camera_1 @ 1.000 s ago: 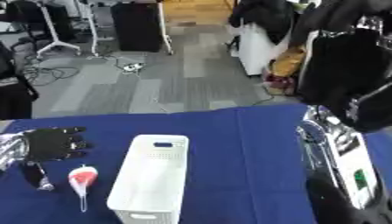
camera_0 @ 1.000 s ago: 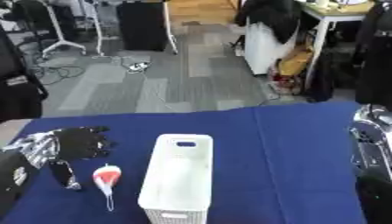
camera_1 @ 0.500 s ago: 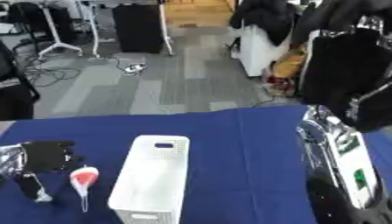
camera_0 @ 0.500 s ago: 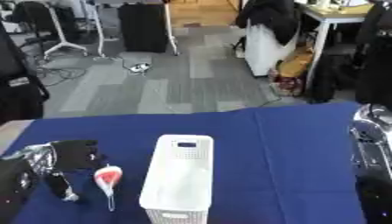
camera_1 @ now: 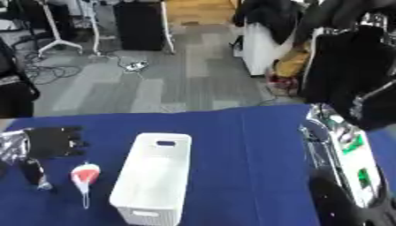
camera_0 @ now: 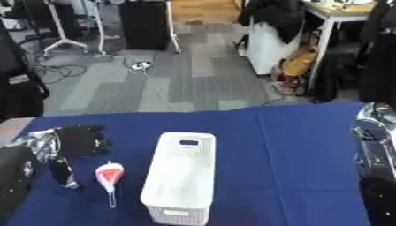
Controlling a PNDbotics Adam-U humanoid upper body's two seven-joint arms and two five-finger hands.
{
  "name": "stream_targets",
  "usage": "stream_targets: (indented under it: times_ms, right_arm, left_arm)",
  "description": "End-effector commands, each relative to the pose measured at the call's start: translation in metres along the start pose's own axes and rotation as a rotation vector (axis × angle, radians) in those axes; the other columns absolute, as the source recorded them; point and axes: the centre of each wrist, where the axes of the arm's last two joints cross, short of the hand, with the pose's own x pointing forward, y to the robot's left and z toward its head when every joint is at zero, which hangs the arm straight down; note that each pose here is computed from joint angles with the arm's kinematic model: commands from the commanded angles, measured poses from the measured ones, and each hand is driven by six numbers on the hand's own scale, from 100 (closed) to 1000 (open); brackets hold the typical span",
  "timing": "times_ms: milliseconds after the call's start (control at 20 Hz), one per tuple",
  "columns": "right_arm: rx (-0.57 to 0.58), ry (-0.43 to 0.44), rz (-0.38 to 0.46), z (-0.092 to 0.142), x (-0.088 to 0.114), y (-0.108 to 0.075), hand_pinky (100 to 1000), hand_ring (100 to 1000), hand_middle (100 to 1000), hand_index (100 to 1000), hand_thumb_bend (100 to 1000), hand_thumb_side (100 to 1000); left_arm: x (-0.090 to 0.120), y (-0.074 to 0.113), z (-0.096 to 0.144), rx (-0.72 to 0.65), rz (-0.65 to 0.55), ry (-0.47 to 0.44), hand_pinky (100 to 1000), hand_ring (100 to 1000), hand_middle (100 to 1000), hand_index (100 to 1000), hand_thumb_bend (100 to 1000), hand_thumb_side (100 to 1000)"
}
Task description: Pick up objects on the table and place them in the box.
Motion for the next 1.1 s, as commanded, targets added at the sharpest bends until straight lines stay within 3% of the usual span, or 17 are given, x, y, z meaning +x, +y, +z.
stream_targets:
  times_ms: [50, 250, 350, 650, 1000, 1100]
  right_arm:
    - [0.016, -0.023, -0.007, -0.007, 0.003, 0.002, 275, 412, 387, 582, 100, 1000]
    - [0.018, -0.024, -0.011, -0.008, 0.003, 0.002, 275, 412, 386, 582, 100, 1000]
    - [0.018, -0.025, -0.013, -0.008, 0.003, 0.002, 275, 412, 386, 582, 100, 1000]
    - [0.017, -0.026, -0.016, -0.008, 0.002, 0.003, 275, 412, 382, 577, 100, 1000]
    - [0.014, -0.026, -0.022, -0.009, 0.002, 0.004, 275, 411, 381, 576, 100, 1000]
    - [0.013, -0.025, -0.024, -0.009, 0.002, 0.004, 275, 411, 381, 577, 100, 1000]
  left_arm:
    - [-0.028, 0.02, 0.015, 0.329, 0.095, -0.163, 1000, 880, 915, 935, 528, 903]
    - [-0.024, 0.025, 0.009, 0.363, 0.096, -0.176, 1000, 878, 919, 936, 511, 915]
    - [-0.021, 0.028, 0.001, 0.368, 0.093, -0.198, 1000, 928, 939, 939, 521, 921]
    - [-0.006, 0.036, -0.02, 0.404, 0.107, -0.254, 1000, 887, 928, 946, 495, 1000]
    - [0.009, 0.028, -0.026, 0.361, 0.117, -0.313, 1000, 882, 933, 956, 476, 1000]
    - [0.011, 0.024, -0.025, 0.32, 0.108, -0.329, 1000, 890, 937, 960, 513, 1000]
